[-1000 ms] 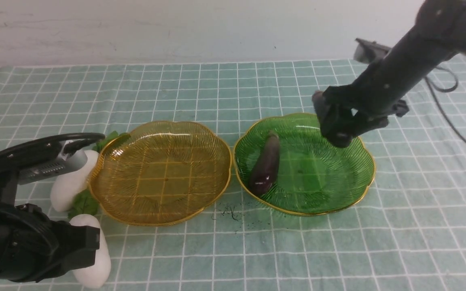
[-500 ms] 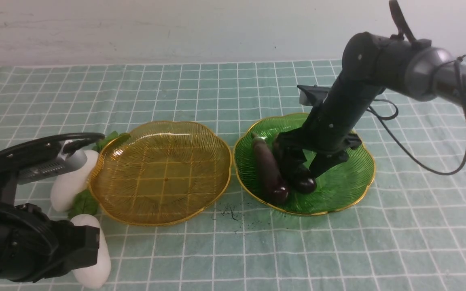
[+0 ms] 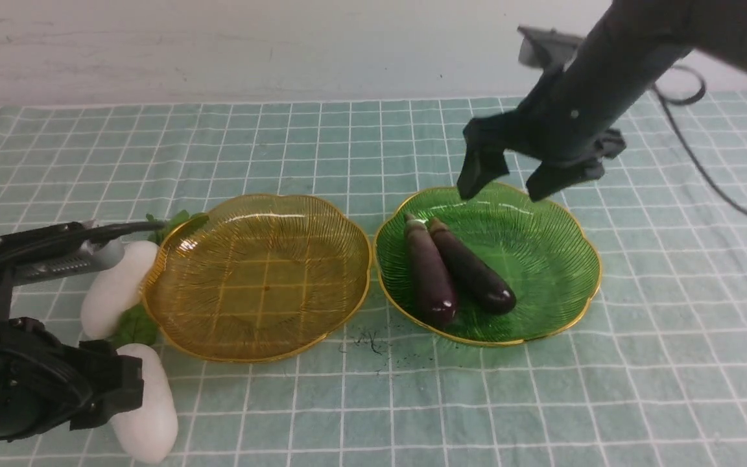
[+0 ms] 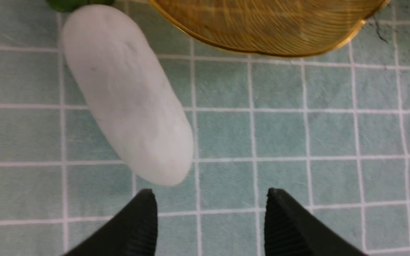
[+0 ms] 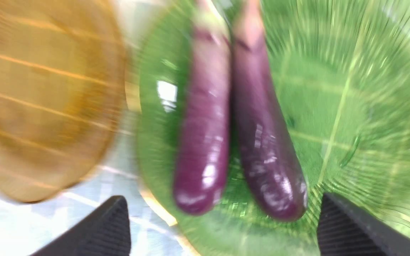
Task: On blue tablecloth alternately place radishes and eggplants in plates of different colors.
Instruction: 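Pick up the white radish and place it in the left plate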
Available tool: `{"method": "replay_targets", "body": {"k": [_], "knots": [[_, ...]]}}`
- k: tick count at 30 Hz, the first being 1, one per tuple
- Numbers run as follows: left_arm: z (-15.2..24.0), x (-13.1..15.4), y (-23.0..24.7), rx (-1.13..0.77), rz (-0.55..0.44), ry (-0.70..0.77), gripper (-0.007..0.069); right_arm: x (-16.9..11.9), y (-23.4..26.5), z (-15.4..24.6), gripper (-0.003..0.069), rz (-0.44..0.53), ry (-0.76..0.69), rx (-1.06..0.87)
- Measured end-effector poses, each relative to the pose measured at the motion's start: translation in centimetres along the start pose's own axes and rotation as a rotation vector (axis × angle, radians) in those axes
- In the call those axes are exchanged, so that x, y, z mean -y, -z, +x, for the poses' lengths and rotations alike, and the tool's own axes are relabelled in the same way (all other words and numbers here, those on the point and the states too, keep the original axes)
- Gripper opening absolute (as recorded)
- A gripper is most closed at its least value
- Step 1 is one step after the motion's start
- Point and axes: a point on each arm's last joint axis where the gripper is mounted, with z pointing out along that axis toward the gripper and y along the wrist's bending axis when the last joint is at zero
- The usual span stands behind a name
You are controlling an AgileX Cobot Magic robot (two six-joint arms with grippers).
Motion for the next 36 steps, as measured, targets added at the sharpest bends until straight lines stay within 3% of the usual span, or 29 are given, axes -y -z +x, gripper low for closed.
{"method": "replay_targets", "body": {"k": [8,16,23,36], "knots": [[-1.3,-1.4,-5.2,-0.095,-0.111,0.09,0.0406,-3.6,14.0,2.8,0.052,-0.043,0.086,0.28],[-2.3,-2.0,-9.3,-0.097,-0.129,0.106,0.0406,-4.8,20.6,5.9,0.0494,-0.044,0.133,0.42],[-2.5,-2.0,-9.8,-0.106,-0.13,0.11,0.0372,-4.9,21.3,6.3,0.0494,-0.037,0.139,0.435],[-2.5,-1.9,-8.1,-0.183,-0.17,0.05,0.0333,-3.2,16.2,7.5,0.0494,0.0,0.095,0.256]]}}
